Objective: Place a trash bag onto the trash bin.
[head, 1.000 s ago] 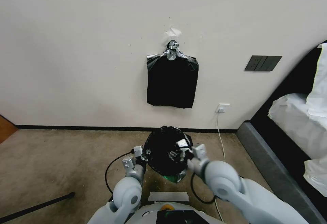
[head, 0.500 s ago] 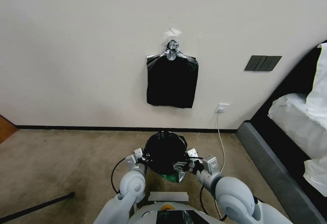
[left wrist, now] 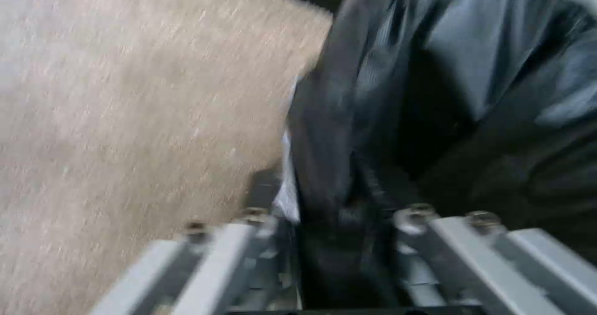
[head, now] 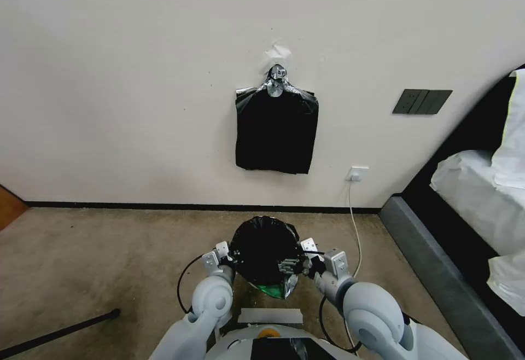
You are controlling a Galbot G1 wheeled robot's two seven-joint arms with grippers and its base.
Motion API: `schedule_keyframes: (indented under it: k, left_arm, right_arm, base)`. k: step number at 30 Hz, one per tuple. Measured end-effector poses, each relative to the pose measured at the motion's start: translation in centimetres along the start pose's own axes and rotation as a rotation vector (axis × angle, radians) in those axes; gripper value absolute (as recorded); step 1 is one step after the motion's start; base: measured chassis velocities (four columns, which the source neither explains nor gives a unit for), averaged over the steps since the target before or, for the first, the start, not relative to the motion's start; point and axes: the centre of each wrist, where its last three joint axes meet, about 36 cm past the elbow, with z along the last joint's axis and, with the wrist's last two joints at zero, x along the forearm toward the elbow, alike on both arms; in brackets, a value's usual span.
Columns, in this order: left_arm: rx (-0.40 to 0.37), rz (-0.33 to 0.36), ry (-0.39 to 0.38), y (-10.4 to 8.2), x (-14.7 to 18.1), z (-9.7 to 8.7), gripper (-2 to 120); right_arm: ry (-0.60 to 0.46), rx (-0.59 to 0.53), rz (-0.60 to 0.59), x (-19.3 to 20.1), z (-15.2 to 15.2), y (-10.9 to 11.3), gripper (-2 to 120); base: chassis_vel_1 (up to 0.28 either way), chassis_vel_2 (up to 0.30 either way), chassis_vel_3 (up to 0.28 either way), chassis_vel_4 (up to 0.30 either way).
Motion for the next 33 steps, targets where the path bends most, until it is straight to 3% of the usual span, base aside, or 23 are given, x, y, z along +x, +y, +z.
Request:
schedule_keyframes:
  k: [7, 9, 10, 11, 13, 14, 18, 24, 33]
  left_arm:
    - [-0.071, 0.057, -0.134, 1.3, 1.9, -0.5, 56]
    - [-0.170, 0.105, -0.295, 3.1, 3.0, 0.3, 70]
    - [-0.170, 0.105, -0.295, 3.1, 3.0, 0.3, 70]
    - [-0.204, 0.125, -0.347, 3.8, 3.4, 0.8, 73]
    - [-0.337, 0.158, -0.516, 6.2, 4.2, 2.3, 83]
    - [-0.337, 0.158, -0.516, 6.2, 4.2, 2.3, 83]
    - [-0.448, 0.121, -0.678, 9.8, 4.8, 4.4, 99]
    - [-0.474, 0.069, -0.735, 12.3, 6.4, 4.9, 100]
    - [-0.472, 0.065, -0.740, 12.5, 6.7, 4.8, 100]
  right_arm:
    - [-0.112, -0.059, 0.068, -0.8, 1.3, -0.1, 100]
    - [-0.197, -0.082, 0.110, -1.6, 3.6, -0.7, 100]
    - [-0.197, -0.082, 0.110, -1.6, 3.6, -0.7, 100]
    - [-0.231, -0.081, 0.134, -1.9, 4.6, -1.0, 100]
    - [-0.333, -0.056, 0.227, -2.5, 8.6, -1.6, 100]
    - [-0.333, -0.056, 0.227, -2.5, 8.6, -1.6, 100]
    - [-0.469, -0.035, 0.370, -2.2, 13.0, -2.3, 100]
    - [-0.548, -0.032, 0.455, -0.5, 14.6, -1.8, 100]
    - [-0.563, -0.030, 0.458, -0.3, 14.4, -1.6, 100]
  base:
    - [0.000, 0.000, 0.000, 0.000]
    - [0.000, 0.000, 0.000, 0.000]
    - [0.000, 0.000, 0.000, 0.000]
    - [0.000, 0.000, 0.000, 0.000]
    - [0.000, 0.000, 0.000, 0.000]
    - [0.000, 0.000, 0.000, 0.000]
    - [0.000, 0.000, 0.000, 0.000]
    - [0.000, 0.000, 0.000, 0.000]
    - [0.000, 0.000, 0.000, 0.000]
